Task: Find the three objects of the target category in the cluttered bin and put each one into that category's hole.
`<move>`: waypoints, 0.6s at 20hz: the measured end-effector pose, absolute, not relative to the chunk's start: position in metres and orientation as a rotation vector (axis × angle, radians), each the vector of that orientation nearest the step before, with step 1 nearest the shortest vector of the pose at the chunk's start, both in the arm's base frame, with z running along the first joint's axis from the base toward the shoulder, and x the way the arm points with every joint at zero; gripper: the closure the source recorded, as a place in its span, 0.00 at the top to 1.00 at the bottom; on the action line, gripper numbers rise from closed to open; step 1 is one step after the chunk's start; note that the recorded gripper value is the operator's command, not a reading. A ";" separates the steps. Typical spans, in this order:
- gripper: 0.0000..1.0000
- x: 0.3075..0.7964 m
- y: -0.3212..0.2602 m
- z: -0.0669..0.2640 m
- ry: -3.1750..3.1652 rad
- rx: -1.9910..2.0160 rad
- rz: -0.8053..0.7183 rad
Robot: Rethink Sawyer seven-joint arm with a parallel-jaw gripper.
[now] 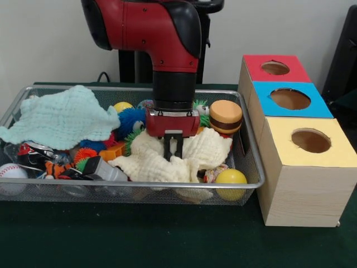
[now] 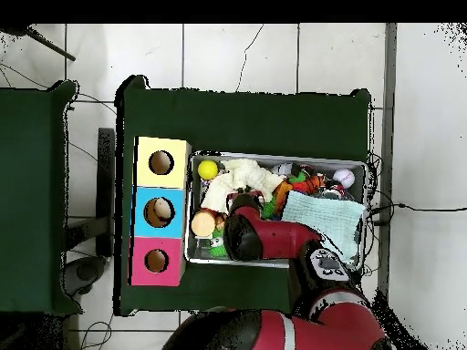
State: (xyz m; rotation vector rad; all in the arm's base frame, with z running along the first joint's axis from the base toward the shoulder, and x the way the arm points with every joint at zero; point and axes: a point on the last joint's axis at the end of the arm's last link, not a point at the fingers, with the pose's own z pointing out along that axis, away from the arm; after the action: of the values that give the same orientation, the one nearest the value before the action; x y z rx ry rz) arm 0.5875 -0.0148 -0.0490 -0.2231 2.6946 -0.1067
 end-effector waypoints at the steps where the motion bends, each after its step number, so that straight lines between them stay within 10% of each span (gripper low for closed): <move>1: 0.00 0.589 -0.016 -0.048 2.691 -0.223 -0.107; 12: 0.00 0.594 -0.069 0.029 2.801 -0.099 -0.057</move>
State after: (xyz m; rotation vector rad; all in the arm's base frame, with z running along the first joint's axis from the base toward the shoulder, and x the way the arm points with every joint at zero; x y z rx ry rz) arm 0.5936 -0.0692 0.0293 -0.0993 2.8009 -0.0568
